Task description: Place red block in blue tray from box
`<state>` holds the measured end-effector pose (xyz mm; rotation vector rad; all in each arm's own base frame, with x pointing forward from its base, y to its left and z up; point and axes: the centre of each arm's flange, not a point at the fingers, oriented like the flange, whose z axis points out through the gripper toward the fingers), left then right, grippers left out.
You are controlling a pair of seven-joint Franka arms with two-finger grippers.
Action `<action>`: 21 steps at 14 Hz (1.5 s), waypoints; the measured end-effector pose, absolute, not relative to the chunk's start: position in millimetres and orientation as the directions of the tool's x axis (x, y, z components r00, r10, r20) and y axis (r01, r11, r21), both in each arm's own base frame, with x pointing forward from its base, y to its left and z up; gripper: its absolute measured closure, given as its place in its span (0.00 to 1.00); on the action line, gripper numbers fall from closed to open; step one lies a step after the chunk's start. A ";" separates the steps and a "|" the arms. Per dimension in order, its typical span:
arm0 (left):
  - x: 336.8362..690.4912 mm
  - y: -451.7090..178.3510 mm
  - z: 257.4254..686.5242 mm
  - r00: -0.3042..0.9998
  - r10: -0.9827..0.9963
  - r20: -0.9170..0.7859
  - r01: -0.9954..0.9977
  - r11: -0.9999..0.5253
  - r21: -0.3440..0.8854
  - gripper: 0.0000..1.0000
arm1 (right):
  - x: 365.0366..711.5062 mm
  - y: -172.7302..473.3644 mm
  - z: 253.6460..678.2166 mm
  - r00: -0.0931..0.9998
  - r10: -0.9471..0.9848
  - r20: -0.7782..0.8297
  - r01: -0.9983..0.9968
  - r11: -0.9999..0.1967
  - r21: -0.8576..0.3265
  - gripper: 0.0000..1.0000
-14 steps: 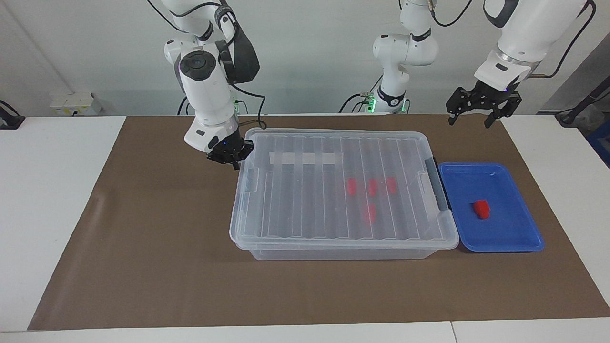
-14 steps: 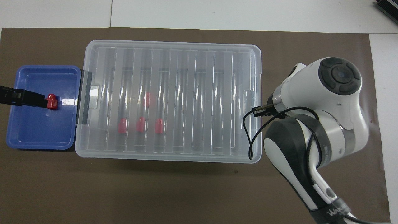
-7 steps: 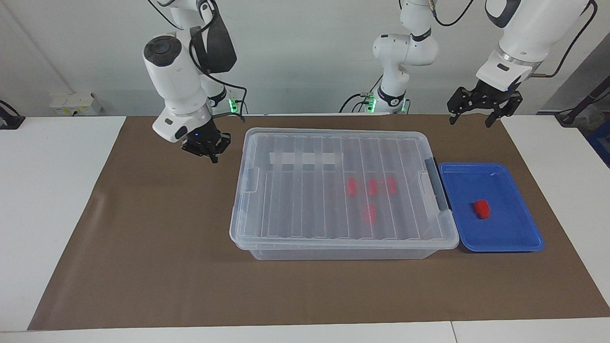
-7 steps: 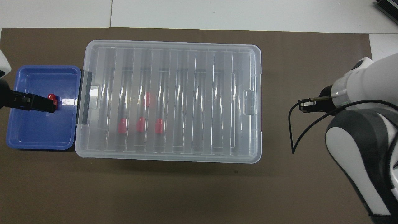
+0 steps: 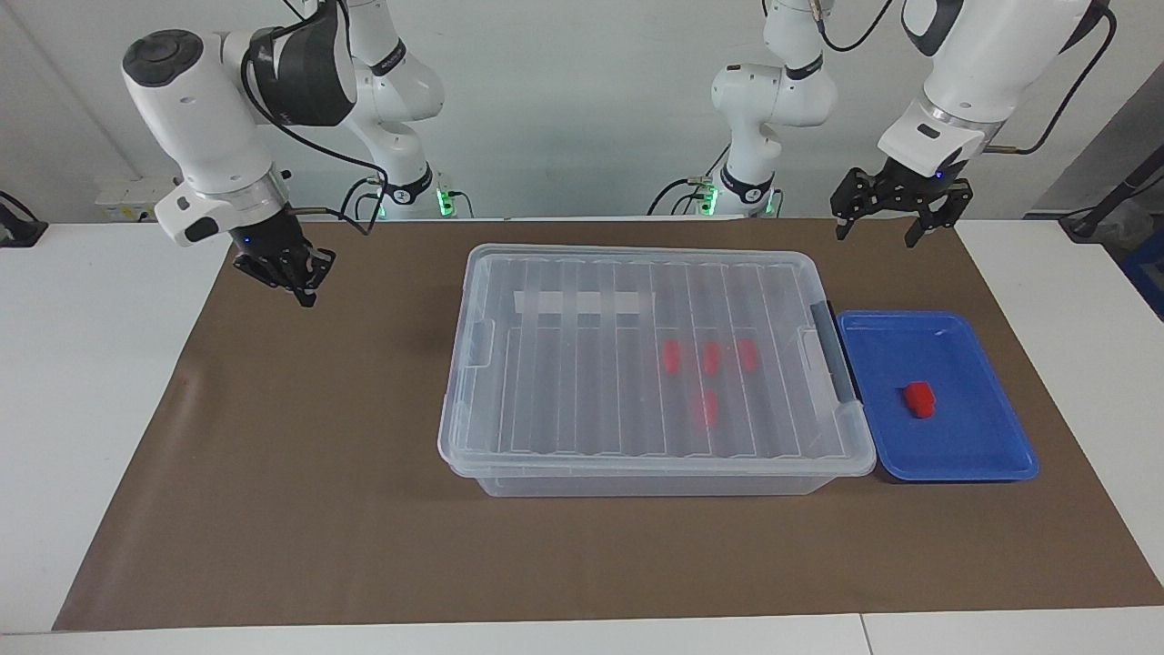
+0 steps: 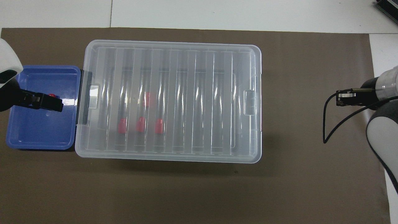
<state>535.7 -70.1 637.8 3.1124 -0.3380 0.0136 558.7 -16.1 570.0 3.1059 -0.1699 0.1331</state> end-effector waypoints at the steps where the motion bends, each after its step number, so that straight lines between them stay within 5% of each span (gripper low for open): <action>1: 535.6 -70.9 638.7 0.977 -0.213 0.012 -0.213 -0.977 0.010 0.00 | 558.7 -18.8 578.5 0.989 -0.112 0.095 -0.115 -0.993 0.024 0.65; 7: 542.2 -66.6 633.2 0.980 -0.199 0.003 -0.199 -0.980 0.007 0.00 | 547.2 -20.4 622.9 0.992 -0.121 0.040 -0.122 -0.992 0.029 0.04; 8: 545.2 -68.7 631.0 0.980 -0.201 0.000 -0.201 -0.980 0.005 0.00 | 544.4 -20.3 625.2 0.992 -0.121 0.021 -0.122 -0.992 0.031 0.00; 21: 563.6 -75.9 626.6 0.979 -0.203 0.002 -0.203 -0.979 -0.006 0.00 | 541.6 -16.7 622.9 0.993 -0.117 -0.012 -0.116 -0.993 0.032 0.00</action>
